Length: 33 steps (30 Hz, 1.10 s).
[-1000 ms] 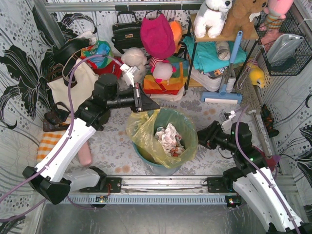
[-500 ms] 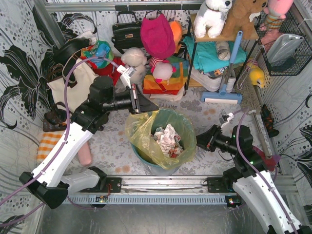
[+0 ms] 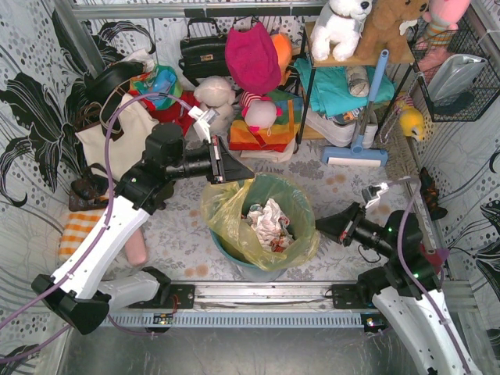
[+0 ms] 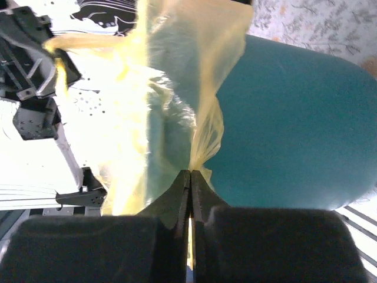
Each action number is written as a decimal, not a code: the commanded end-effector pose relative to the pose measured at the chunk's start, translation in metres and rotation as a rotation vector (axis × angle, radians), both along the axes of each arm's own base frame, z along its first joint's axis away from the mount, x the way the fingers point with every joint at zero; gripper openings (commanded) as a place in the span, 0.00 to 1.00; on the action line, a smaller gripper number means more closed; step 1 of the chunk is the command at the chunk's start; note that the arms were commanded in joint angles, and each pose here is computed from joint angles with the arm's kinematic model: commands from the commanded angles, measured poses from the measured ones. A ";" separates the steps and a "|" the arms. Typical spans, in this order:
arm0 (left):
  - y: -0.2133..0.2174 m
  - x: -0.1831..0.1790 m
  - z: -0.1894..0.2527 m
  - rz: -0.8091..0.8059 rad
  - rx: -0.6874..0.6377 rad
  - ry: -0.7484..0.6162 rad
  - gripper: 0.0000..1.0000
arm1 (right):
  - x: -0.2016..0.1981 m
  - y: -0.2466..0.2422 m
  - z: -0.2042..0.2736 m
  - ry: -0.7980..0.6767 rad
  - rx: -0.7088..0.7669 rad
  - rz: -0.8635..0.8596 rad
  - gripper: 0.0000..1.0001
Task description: Tie the trash bag
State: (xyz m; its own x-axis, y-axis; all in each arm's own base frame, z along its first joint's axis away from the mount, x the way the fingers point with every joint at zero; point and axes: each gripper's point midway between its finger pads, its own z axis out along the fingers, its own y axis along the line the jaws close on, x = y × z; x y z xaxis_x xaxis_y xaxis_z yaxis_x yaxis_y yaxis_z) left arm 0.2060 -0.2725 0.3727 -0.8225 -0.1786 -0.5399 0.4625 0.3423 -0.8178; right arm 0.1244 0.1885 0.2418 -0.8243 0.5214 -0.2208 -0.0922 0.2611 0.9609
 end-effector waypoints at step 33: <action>0.012 0.015 0.034 0.109 0.012 -0.147 0.00 | 0.093 0.058 0.179 -0.365 0.103 0.002 0.00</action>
